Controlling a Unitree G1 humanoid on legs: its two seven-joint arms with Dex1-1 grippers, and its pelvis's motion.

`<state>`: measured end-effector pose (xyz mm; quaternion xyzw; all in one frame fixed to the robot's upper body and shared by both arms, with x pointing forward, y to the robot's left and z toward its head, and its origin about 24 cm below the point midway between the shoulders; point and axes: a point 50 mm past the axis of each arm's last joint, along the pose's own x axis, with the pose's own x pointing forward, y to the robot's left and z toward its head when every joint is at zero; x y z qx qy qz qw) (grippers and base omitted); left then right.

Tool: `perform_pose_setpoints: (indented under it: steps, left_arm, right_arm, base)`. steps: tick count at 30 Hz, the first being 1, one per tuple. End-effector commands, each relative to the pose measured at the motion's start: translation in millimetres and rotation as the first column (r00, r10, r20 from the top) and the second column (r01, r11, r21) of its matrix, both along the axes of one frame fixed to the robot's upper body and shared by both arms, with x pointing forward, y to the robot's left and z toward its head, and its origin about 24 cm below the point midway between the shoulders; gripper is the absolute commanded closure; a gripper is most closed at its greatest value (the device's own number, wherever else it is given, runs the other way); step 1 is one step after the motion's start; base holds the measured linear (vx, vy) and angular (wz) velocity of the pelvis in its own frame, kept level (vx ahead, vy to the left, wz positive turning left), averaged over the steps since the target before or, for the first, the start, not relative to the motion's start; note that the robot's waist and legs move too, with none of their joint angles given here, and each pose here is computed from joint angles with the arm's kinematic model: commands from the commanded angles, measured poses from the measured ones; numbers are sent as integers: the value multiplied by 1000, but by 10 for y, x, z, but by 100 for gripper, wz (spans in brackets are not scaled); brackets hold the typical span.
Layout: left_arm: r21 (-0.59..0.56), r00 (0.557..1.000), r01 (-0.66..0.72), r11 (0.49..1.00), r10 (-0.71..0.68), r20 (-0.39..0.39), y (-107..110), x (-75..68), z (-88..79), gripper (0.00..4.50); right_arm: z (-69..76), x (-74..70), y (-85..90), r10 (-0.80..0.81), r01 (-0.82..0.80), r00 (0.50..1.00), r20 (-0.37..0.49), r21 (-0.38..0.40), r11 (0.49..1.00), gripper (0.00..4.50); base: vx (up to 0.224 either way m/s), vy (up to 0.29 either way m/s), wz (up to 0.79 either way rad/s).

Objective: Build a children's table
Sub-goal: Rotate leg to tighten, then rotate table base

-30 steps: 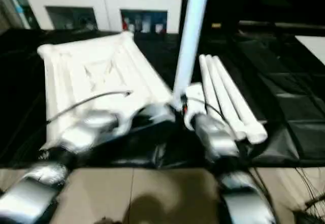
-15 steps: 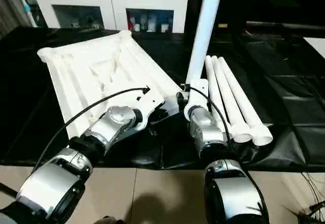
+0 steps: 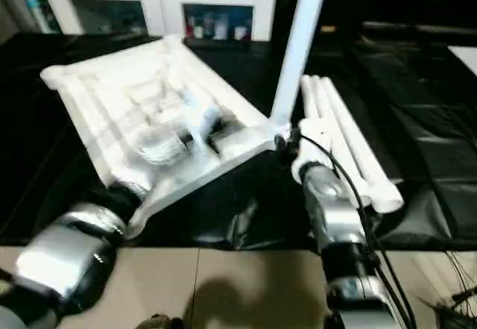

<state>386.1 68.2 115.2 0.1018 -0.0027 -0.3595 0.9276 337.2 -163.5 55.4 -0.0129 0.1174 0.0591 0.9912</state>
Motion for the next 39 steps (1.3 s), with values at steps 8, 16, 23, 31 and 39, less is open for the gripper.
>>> perform_pose_setpoints:
  steps: [8,16,23,31,39]
  left_arm:
    - [238,950,-310,920,309,43,1103,-50,163,308]
    - [633,812,-481,607,581,59,2054,-659,150,231]
    - [689,779,-500,524,620,93,2161,-734,160,228]
    - [679,829,-236,695,509,-233,1871,-976,-328,228]
    - [558,848,-47,828,329,-417,1523,-1096,-509,228]
  right_arm:
    - [-39,-101,334,185,-184,980,-75,10,983,95]
    - [-120,-125,480,271,-274,950,-154,-1,962,95]
    - [-154,-97,543,294,-298,940,-172,5,955,95]
    - [-159,-12,651,343,-351,922,-179,-12,936,95]
    - [-139,103,888,437,-428,891,-122,97,899,95]
  base:
    - [0,0,0]
    - [0,0,0]
    - [0,0,0]
    - [0,0,0]
    - [0,0,0]
